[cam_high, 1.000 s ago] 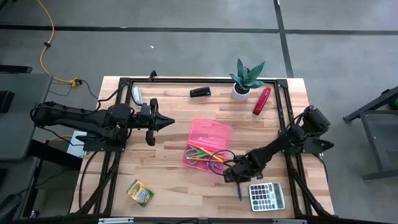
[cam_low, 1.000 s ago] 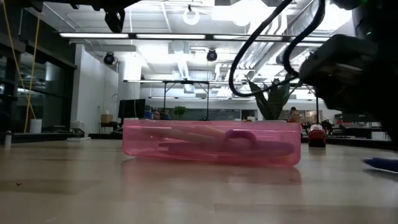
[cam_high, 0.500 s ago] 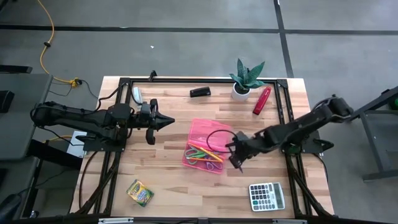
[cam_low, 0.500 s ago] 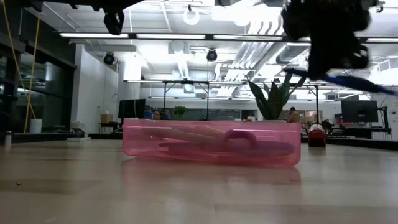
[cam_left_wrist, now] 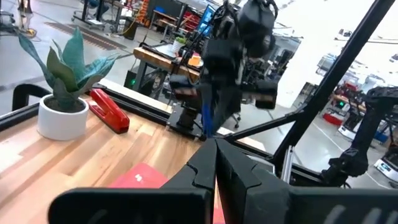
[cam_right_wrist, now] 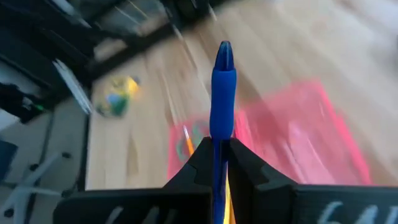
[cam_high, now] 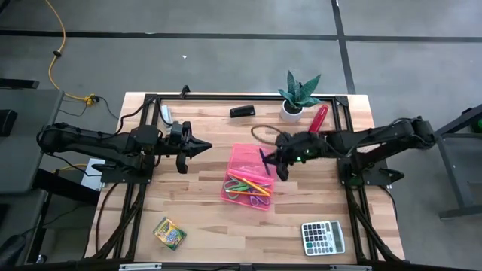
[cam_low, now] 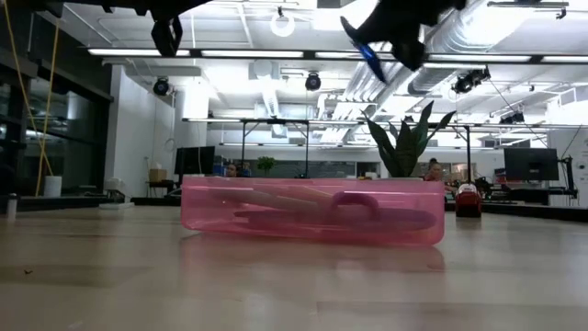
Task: Pick & place school supplies into a supply box
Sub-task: Put the blue pen into the pink supply box
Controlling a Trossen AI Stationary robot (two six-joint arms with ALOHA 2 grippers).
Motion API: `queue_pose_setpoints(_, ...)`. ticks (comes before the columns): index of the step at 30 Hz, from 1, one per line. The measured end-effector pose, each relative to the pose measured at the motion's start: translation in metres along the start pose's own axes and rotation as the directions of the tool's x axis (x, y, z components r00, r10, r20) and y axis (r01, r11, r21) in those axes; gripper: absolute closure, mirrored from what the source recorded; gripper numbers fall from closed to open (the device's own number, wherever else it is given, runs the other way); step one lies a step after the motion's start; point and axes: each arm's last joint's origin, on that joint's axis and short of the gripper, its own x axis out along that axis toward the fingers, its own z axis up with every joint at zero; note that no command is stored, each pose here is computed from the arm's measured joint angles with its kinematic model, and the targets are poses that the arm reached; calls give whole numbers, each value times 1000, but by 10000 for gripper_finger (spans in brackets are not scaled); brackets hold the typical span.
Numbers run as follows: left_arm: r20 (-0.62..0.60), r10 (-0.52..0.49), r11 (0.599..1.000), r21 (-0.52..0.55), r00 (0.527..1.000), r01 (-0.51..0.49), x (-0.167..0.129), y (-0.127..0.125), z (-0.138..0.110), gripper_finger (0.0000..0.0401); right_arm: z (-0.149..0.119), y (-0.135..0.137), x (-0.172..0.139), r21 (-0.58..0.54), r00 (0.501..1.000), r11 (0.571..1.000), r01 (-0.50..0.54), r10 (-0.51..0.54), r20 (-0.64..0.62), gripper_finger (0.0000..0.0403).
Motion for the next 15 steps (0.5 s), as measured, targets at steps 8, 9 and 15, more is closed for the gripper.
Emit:
queue_pose_setpoints(8,63,-41,999,2,997,41,0,-3,7,401,38,-11,-2,-94,958,981,-167,184,220,403)
queue_pose_setpoints(9,81,-60,998,6,995,59,0,-4,8,401,39,-12,-2,-99,955,980,-171,190,229,403)
queue_pose_setpoints(15,89,-97,995,10,991,97,-1,-6,10,401,41,-12,-3,-160,948,971,-180,214,235,403)
